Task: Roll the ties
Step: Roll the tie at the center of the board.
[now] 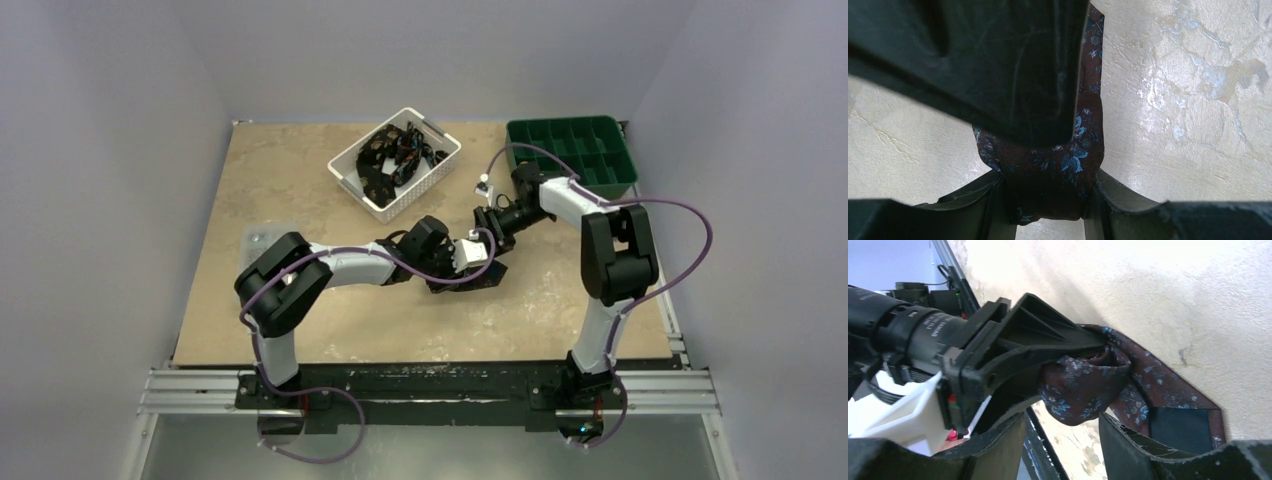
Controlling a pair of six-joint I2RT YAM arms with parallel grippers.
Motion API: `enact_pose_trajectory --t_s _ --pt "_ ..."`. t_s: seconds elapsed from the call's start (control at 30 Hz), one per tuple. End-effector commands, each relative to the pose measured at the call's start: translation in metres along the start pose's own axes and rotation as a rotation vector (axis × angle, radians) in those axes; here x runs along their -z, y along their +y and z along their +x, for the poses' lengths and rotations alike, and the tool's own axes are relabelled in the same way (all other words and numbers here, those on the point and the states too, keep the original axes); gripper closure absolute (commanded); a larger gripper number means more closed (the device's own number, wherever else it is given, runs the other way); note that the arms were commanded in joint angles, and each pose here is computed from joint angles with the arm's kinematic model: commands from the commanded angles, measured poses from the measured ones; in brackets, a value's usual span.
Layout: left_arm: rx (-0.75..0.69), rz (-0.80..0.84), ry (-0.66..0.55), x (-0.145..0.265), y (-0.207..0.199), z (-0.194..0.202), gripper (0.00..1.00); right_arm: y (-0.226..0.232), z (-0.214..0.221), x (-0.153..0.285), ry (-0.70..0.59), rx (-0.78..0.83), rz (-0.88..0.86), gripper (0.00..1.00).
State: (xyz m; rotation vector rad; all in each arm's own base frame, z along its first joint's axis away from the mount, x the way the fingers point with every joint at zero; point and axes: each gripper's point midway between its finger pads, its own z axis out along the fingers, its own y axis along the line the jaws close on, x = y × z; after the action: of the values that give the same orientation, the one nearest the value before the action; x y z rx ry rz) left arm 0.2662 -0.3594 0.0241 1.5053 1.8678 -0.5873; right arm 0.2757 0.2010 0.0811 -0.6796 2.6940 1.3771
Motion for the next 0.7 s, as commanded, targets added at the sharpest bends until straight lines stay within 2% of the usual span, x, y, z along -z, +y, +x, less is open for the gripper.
enact_pose_trajectory --t_s 0.0,0.2,0.4,0.47,0.53,0.57,0.67 --pt "0.002 0.032 0.133 0.000 -0.009 0.036 0.74 0.022 -0.014 0.003 -0.067 0.011 -0.075 0.43" --pt "-0.006 0.044 0.134 0.000 -0.011 0.036 0.70 0.013 -0.011 -0.018 -0.017 0.008 -0.044 0.45" --pt "-0.005 0.039 0.134 0.000 -0.009 0.034 0.66 -0.014 0.002 -0.030 0.039 -0.008 0.029 0.55" --pt "-0.005 0.038 0.132 0.000 -0.009 0.033 0.65 -0.018 0.008 -0.032 0.060 -0.006 0.030 0.65" --pt "-0.003 0.034 0.130 0.000 -0.008 0.032 0.61 -0.022 0.011 -0.034 0.068 -0.003 0.029 0.91" --pt "0.000 0.027 0.126 0.001 -0.007 0.031 0.58 -0.024 0.013 -0.034 0.073 -0.001 0.035 1.00" --pt "0.001 0.003 0.069 0.004 -0.004 0.021 0.47 -0.036 0.018 -0.036 0.084 0.015 0.060 1.00"
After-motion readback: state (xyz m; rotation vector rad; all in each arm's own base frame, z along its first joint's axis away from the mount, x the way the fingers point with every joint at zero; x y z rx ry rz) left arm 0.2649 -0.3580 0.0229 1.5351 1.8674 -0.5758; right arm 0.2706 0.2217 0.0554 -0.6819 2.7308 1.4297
